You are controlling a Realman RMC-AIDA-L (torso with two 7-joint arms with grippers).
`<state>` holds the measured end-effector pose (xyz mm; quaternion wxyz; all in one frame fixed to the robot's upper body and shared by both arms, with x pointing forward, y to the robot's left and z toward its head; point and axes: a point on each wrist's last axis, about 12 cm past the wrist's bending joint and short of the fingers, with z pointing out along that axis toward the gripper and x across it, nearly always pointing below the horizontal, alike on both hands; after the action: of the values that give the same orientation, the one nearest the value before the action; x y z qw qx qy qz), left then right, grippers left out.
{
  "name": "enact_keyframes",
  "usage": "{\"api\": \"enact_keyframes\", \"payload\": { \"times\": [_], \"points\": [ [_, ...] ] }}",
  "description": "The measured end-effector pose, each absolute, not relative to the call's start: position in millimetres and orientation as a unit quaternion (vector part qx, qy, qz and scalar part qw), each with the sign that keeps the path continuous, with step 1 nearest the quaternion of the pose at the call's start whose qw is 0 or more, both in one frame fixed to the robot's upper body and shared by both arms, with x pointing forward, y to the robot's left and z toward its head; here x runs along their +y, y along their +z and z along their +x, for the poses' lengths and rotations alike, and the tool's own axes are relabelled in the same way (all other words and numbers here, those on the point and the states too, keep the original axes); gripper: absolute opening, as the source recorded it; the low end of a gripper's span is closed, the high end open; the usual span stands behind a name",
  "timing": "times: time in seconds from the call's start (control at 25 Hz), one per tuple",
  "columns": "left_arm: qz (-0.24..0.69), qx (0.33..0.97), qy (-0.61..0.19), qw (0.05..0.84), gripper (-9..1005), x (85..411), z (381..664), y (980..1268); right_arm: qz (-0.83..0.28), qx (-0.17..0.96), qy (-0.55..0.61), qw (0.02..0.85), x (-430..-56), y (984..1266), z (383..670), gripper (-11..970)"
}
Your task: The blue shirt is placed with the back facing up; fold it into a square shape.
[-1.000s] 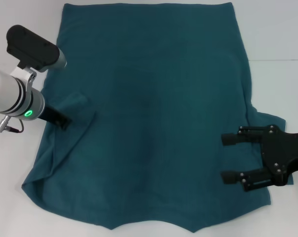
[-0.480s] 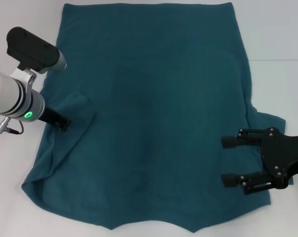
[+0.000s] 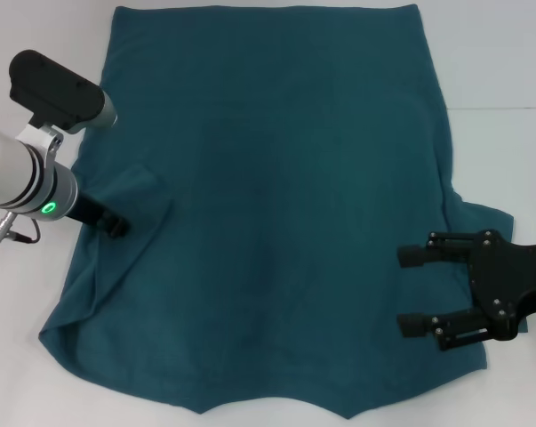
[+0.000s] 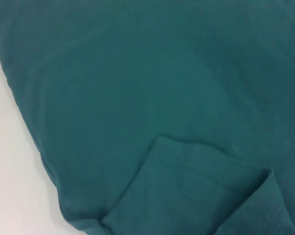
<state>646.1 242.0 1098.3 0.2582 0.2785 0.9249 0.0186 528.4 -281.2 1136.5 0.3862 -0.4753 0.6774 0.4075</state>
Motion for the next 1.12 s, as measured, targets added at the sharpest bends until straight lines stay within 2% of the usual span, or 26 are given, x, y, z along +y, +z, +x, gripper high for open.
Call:
{"api": "enact_keyframes", "payload": {
  "times": [0.2, 0.88, 1.12],
  "points": [
    [0.283, 0.926, 0.018, 0.250, 294, 241.3, 646.7, 1097.1, -0.477, 0.676, 0.407, 0.387, -280.4, 1137.3, 529.3, 935],
    [0.296, 0.921, 0.017, 0.251, -1, 234.4, 647.0, 1101.4, -0.474, 0.674, 0.412, 0.389, -279.1, 1137.0, 529.9, 932],
    [0.317, 0.919, -0.014, 0.233, 1, 216.3, 640.9, 1123.4, -0.474, 0.673, 0.412, 0.390, -279.5, 1137.0, 529.6, 931]
  ]
}}
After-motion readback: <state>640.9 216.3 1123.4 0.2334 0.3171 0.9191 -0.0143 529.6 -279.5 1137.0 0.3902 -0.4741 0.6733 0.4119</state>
